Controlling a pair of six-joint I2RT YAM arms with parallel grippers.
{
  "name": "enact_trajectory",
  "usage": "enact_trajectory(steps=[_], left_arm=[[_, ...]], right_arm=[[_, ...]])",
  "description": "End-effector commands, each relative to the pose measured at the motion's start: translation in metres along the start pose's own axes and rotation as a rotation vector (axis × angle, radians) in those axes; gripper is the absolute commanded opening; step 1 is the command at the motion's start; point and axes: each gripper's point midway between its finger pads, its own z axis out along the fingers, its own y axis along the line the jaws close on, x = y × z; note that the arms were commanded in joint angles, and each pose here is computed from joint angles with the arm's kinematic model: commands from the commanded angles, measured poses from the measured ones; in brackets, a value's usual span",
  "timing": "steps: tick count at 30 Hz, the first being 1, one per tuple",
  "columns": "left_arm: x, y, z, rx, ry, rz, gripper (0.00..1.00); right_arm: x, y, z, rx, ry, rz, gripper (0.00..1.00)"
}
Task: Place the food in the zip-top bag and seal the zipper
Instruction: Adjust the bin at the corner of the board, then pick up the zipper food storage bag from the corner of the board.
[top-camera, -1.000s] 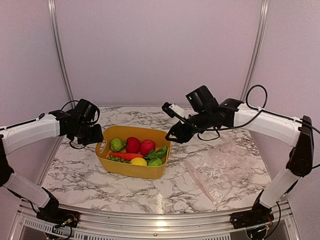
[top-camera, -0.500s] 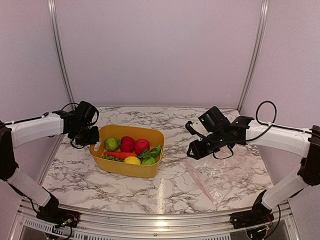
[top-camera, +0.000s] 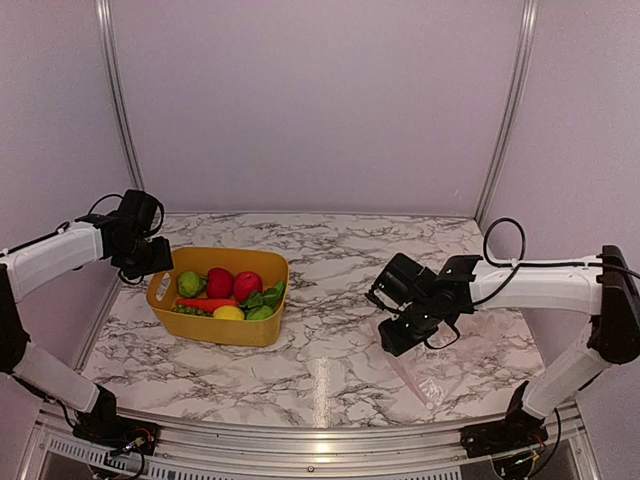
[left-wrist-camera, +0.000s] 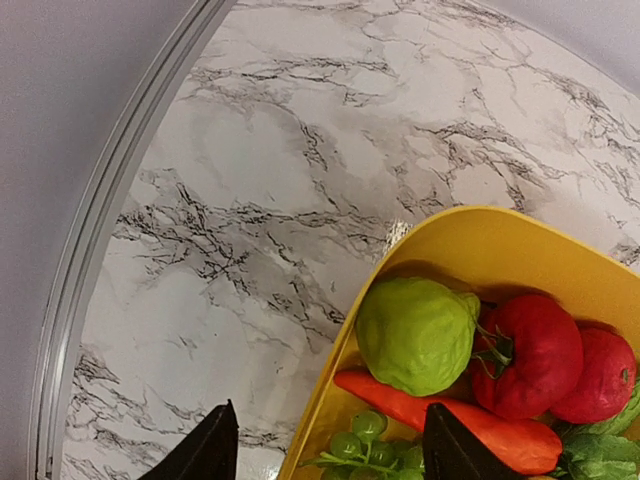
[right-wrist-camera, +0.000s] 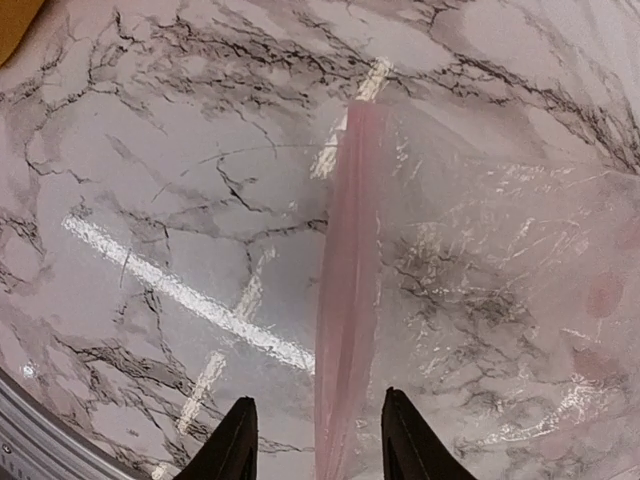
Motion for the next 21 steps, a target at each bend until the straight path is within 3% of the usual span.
enact_trajectory(steps=[1,12,21], left_arm=[[-0.030,-0.008,-0.034,0.001,-0.113,-0.042,0.66],[-0.042,-0.059,-0.076,0.155,-0.218,-0.027,0.65],[-0.046,-0.074,-0.091,0.222,-0.243,-0.032,0.64]], right_arm=[[0.013,-0.012,0.010,0.161,0.070,0.011,0.40],[0.029,-0.028,0.029,0.262,0.133,0.060,0.33],[0.029,-0.026,0.044,0.282,0.158,0.047,0.35]])
